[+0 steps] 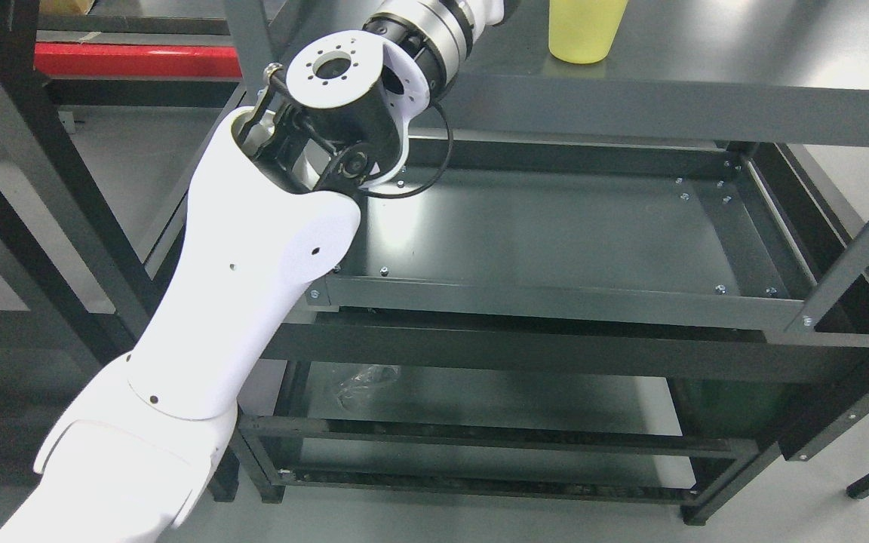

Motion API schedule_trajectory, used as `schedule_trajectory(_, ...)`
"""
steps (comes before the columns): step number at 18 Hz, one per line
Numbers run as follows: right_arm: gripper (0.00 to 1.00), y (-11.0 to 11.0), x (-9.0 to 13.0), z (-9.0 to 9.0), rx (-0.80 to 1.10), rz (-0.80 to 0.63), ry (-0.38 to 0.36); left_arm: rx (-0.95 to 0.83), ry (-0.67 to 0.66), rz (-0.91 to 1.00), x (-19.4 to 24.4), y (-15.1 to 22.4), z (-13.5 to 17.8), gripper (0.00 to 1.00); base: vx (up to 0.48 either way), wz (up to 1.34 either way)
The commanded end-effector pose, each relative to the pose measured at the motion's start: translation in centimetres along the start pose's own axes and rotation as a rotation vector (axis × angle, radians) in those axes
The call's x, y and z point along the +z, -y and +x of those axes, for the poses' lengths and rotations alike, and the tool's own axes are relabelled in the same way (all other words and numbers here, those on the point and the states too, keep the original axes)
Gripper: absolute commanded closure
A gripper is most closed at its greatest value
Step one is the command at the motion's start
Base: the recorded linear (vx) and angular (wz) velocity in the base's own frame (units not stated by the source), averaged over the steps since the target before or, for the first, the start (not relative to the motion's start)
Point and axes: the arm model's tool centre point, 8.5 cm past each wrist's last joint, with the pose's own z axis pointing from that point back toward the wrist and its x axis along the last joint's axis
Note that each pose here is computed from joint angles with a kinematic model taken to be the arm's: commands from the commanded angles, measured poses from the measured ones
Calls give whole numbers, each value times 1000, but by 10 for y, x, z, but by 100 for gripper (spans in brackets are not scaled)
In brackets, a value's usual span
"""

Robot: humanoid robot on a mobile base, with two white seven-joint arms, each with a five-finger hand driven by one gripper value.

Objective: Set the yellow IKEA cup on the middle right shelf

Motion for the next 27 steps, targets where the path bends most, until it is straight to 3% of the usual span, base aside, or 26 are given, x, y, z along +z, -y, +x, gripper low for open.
schedule_trajectory(1,1,10,-1,-9,-4,-12,-13,-37,119,-3,17,-18,36,1,-70,5)
schedule_trajectory(6,1,10,-1,-9,-4,-12,-13,-51,154,-112,26,1,44,1,-97,60)
schedule_trajectory(9,1,10,-1,-9,-4,-12,-13,-51,67,-252,28,25,3,1,-165,99)
schedule_trajectory(13,1,10,-1,-9,-4,-12,-13,10,-28,-343,42,30,-51,1,-179,47)
schedule_trajectory(20,1,10,-1,-9,-4,-12,-13,-14,-62,-282,113,28,-189,1,-103,68)
schedule_trajectory(24,1,10,-1,-9,-4,-12,-13,52,-63,-146,149,2,-226,1,-26,16)
schedule_trajectory(27,1,10,-1,-9,-4,-12,-13,19,-47,8,162,-38,-234,1,17,-4)
